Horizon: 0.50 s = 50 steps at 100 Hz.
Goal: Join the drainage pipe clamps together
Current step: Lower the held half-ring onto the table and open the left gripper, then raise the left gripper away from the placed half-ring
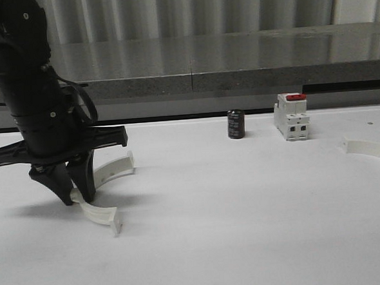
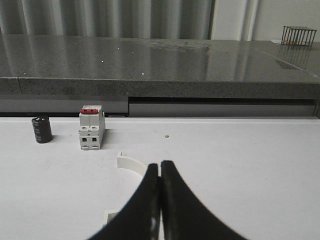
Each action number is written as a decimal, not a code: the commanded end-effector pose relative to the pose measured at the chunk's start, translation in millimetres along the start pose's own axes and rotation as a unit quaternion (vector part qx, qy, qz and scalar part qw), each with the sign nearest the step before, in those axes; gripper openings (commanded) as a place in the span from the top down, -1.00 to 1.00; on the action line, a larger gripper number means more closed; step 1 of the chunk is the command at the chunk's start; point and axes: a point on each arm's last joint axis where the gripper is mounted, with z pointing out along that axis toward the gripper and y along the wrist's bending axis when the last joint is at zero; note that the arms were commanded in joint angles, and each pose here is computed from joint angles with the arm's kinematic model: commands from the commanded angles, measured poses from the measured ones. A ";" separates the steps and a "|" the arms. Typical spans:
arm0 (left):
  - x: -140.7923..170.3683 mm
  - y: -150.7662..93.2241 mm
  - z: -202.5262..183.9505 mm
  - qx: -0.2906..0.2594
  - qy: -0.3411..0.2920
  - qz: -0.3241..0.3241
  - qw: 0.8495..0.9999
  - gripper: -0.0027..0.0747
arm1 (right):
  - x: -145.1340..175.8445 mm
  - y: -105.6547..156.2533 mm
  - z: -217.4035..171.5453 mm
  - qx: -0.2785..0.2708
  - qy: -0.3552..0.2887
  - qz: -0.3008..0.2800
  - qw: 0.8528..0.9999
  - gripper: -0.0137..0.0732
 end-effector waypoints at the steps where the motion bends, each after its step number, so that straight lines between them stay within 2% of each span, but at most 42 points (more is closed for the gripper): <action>1: -6.8 -8.8 -22.0 0.025 -0.039 -0.008 0.999 0.70 | -14.4 -0.3 -1.9 0.003 -0.057 -0.005 0.998 0.84; 5: -6.5 -9.1 -22.0 0.027 -0.038 -0.010 0.999 0.55 | -14.4 -0.3 -1.9 0.003 -0.057 -0.005 0.998 0.84; 17: -6.3 -9.5 -22.0 0.030 -0.036 -0.013 0.999 -0.15 | -14.4 -0.3 -1.9 0.003 -0.057 -0.005 0.998 0.84; 24: -6.2 -10.2 -22.0 0.034 -0.036 -0.017 0.999 -0.42 | -14.4 -0.3 -1.9 0.003 -0.057 -0.005 0.998 0.84; 29: -6.4 -10.6 -23.6 0.036 -0.038 -0.018 0.998 -0.49 | -14.4 -0.3 -1.9 0.003 -0.057 -0.005 0.998 0.84; 50: -8.9 -12.5 -61.7 0.050 -0.094 0.000 0.994 -0.47 | -14.4 -0.3 -1.9 0.003 -0.057 -0.005 0.998 0.84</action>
